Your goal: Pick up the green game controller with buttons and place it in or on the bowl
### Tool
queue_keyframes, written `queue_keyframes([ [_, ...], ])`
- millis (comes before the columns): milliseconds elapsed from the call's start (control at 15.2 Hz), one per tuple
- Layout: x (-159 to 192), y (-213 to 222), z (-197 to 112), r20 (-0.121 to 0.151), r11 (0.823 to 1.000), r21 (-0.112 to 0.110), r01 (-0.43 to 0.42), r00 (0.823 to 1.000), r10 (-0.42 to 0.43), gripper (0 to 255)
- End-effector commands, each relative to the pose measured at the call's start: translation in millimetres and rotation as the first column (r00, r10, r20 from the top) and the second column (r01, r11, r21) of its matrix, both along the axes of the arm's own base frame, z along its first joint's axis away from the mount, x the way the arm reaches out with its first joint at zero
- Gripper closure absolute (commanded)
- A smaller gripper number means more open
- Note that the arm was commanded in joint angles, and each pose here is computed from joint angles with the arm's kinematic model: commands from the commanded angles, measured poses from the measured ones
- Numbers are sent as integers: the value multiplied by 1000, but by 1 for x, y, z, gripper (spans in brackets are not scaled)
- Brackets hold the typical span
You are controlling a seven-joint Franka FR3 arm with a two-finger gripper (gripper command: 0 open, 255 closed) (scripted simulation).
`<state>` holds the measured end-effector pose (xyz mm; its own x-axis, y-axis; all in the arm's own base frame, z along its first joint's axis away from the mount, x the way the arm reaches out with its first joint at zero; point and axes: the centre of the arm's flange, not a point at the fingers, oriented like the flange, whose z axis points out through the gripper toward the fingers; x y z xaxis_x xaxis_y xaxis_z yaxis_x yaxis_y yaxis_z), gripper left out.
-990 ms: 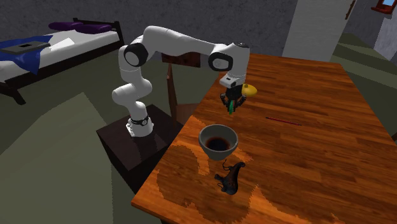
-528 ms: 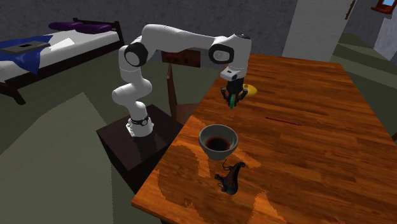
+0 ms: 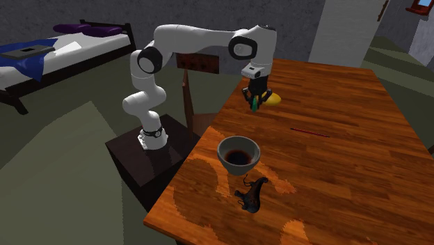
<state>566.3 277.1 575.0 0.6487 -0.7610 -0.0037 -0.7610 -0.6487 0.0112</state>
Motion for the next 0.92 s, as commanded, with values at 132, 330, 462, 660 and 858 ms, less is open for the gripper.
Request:
queue_keyframes([
  [132,-1,0,22,0,1000,0,0,1000,0,255],
  [330,-1,0,38,0,1000,0,0,1000,0,255],
  [462,5,-12,39,0,1000,0,0,1000,0,255],
  [660,20,-48,38,0,1000,0,0,1000,0,255],
  [858,35,-85,38,0,1000,0,0,1000,0,255],
])
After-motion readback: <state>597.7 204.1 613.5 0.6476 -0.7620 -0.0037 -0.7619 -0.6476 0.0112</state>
